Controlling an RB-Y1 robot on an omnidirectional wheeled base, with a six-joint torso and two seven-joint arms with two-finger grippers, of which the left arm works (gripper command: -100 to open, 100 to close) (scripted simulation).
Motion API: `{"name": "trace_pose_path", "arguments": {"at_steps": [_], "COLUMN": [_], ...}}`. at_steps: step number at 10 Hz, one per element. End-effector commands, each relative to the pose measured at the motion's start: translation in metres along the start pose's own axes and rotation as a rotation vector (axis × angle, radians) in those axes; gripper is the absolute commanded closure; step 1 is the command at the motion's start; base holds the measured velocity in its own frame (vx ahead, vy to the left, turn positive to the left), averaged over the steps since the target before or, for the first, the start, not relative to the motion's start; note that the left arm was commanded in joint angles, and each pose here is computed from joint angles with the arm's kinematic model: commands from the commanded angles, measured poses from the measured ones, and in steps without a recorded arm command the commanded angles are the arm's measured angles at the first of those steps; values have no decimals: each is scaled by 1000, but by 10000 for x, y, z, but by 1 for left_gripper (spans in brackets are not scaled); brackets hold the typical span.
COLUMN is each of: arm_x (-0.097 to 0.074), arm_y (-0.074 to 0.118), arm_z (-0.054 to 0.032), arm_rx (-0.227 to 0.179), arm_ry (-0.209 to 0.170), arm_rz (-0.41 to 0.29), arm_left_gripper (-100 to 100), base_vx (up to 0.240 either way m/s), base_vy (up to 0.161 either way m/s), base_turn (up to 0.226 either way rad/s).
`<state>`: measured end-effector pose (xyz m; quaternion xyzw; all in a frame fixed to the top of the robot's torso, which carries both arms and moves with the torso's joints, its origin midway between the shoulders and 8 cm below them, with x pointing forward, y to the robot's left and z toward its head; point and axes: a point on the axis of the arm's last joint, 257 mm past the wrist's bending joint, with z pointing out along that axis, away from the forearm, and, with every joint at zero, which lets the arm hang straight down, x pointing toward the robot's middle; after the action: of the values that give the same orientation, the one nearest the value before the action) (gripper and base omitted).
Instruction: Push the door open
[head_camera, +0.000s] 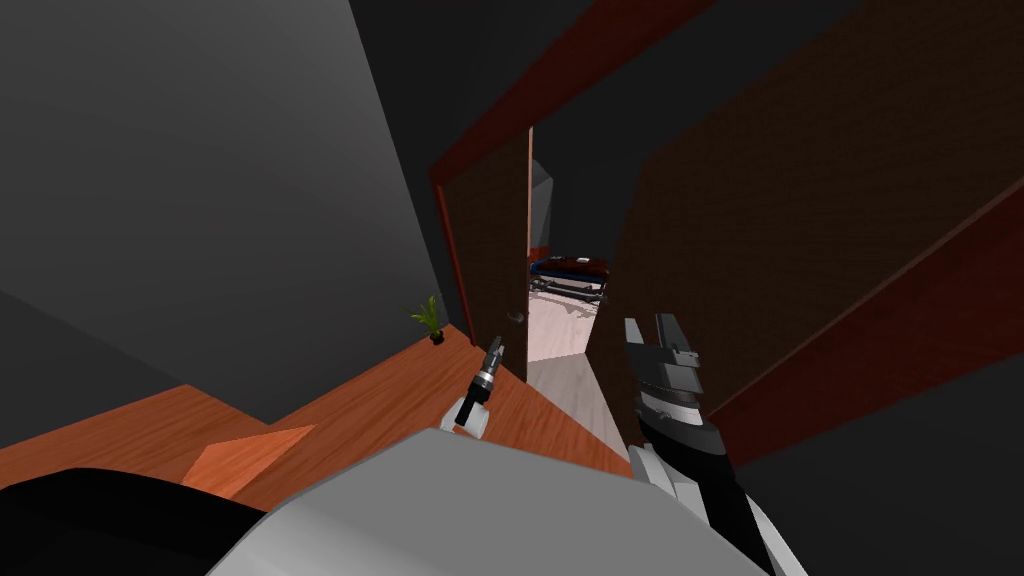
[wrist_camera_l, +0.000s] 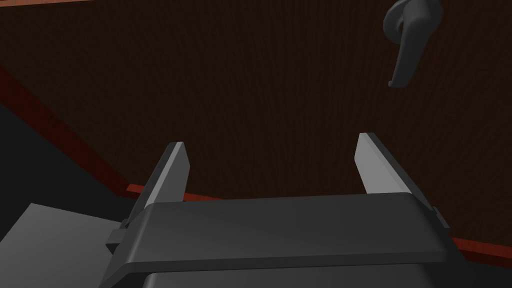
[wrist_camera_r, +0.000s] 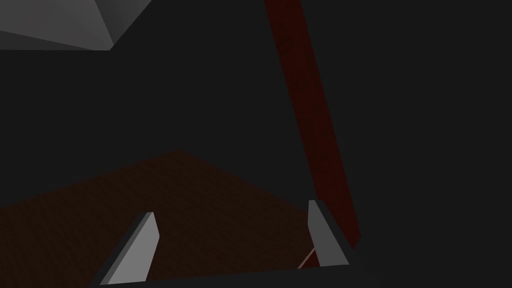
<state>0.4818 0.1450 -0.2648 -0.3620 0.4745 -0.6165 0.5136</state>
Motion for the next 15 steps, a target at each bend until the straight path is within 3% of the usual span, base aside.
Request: {"name": "trace_pose_path", "arguments": {"at_steps": [1,15], "arm_x": [58,513], "arm_y": [107,854], "arm_z": [1,-146], "arm_rx": [-22,-191], "arm_ry": [11,102], "arm_rz": [-5,-37], "arm_left_gripper": [-100,-100], "base_vx": [78,81], "base_vy": [68,80], "base_turn": [-46,-44]}}
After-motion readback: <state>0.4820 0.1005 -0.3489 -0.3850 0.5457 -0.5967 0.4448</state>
